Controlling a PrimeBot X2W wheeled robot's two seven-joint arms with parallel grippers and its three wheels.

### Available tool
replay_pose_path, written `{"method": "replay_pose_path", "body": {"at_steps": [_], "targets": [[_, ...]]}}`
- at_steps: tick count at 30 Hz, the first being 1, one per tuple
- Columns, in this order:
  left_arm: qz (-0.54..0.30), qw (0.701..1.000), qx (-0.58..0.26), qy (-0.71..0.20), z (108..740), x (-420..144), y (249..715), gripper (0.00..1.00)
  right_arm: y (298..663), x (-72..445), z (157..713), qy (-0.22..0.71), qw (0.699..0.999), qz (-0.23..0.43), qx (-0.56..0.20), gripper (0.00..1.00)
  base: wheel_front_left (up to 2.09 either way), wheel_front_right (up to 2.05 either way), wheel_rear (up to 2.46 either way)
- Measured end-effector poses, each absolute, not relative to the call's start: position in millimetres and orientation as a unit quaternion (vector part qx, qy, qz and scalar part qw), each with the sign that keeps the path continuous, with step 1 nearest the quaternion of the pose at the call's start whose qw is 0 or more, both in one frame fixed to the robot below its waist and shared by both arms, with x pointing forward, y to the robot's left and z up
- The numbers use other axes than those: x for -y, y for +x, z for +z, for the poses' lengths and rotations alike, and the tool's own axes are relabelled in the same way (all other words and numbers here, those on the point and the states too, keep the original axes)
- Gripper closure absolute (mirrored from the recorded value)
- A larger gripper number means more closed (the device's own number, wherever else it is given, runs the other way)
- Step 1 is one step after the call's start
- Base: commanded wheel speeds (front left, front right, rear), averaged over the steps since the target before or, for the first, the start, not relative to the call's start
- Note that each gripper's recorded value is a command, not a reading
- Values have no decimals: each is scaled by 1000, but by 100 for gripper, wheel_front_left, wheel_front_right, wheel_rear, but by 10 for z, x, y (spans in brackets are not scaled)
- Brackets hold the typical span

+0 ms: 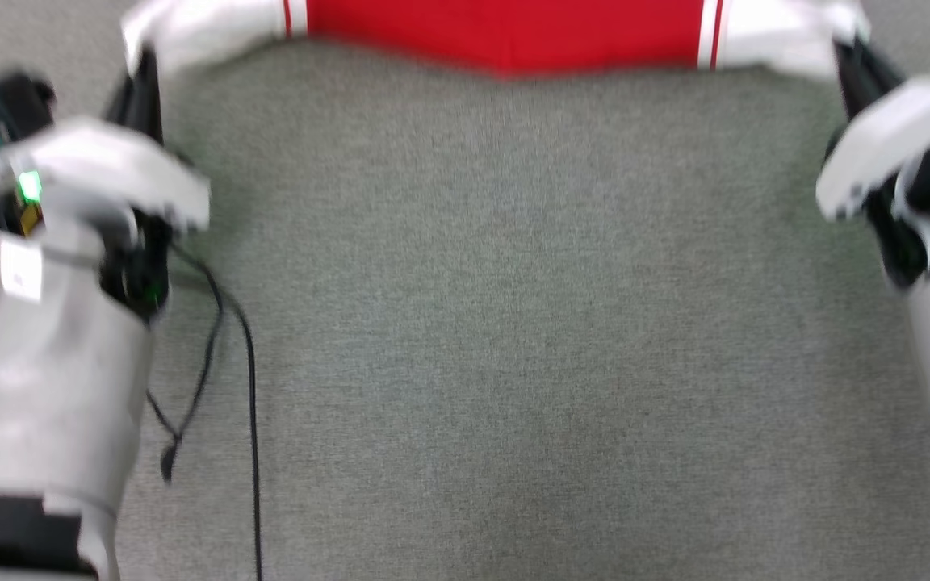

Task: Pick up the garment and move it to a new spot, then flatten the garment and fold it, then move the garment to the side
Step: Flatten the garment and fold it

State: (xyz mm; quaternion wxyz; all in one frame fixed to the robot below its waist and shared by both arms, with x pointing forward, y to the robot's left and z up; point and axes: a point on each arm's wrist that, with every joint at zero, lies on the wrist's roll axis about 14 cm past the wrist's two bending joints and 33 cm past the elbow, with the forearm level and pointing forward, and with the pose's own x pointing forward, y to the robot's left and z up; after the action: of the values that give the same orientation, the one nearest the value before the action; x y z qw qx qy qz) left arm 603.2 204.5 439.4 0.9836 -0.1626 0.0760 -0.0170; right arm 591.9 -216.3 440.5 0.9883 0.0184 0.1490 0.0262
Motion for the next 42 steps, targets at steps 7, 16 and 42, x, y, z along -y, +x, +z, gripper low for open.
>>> {"method": "replay_pose_path", "body": {"at_steps": [7,16,42], "targets": [[-7,982,-85,-167,4356,-2140,5377,100,5264,2349,4309,28,986,10,-162,100,0,0,0],[27,980,-103,-166,4248,-2275,4445,100,4388,2381,4216,70,981,-8,-181,100,0,0,0],[49,975,-116,-181,4443,-2172,3020,100,3019,2196,4190,93,968,-12,-232,0,0,0,0]]}}
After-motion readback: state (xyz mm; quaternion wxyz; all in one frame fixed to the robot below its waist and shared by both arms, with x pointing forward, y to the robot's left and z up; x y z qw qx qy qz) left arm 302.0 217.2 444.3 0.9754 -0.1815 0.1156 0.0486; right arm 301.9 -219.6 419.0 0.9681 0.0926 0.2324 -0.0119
